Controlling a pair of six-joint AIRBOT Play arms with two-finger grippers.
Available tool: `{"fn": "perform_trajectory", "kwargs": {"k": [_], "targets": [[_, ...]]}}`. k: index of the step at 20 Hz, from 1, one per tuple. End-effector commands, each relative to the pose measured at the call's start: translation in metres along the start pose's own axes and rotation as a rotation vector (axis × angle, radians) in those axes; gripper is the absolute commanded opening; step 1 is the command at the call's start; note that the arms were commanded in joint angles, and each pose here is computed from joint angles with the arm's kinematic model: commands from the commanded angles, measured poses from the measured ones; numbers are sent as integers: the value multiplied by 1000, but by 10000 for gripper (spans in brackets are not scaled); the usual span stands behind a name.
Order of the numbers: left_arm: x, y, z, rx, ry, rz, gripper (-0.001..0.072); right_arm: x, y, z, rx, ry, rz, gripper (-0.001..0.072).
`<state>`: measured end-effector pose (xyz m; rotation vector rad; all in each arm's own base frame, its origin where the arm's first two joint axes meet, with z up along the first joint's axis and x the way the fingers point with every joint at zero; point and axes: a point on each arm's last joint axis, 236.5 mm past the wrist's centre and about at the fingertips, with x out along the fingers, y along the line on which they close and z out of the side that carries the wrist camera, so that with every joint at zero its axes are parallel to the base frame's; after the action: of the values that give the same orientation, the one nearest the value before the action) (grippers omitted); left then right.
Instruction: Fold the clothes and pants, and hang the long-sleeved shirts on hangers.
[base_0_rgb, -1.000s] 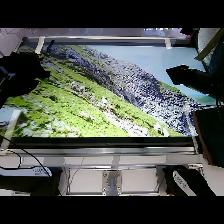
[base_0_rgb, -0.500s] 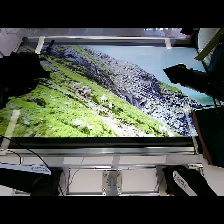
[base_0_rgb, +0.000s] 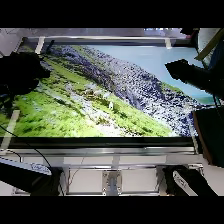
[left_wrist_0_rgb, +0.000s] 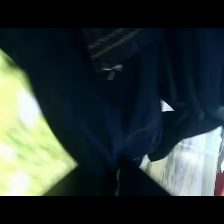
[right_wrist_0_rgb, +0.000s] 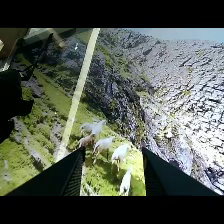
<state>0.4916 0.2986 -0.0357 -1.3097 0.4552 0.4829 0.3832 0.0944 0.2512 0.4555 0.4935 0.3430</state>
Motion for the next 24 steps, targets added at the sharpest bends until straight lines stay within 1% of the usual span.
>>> {"fn": "perform_trajectory", "kwargs": {"k": [1,4,5,7,8,10,12,14,16,18,20,22,24], "targets": [[-4,-30,-16,91,44,-87,13,-5,2,11,-23,-30,-8,404],[-66,-94,-30,332,94,-218,12,-32,9,33,-166,-31,-72,404],[-94,-120,-42,413,118,-272,12,-46,8,40,-229,-20,-117,404],[-157,-173,-81,564,166,-379,12,-83,-4,55,-351,12,-263,404],[-187,-194,-109,655,201,-418,12,-104,-14,62,-395,23,-350,403],[-232,-215,-172,837,282,-439,12,-150,-36,74,-450,32,-534,403],[-265,-230,-234,912,352,-461,12,-187,-56,86,-531,39,-693,403],[-293,-240,-306,960,473,-548,12,-211,-70,97,-587,31,-809,404],[-308,-234,-380,994,636,-611,12,-219,-80,101,-595,37,-869,404],[-304,-207,-449,1019,774,-600,12,-210,-83,100,-593,58,-862,404],[-287,-156,-508,1052,890,-494,13,-194,-93,94,-588,107,-861,404],[-275,-104,-557,1041,1013,-372,13,-173,-108,81,-576,190,-859,404],[-275,-61,-606,1074,1132,-306,14,-146,-128,60,-563,290,-850,404]]}}
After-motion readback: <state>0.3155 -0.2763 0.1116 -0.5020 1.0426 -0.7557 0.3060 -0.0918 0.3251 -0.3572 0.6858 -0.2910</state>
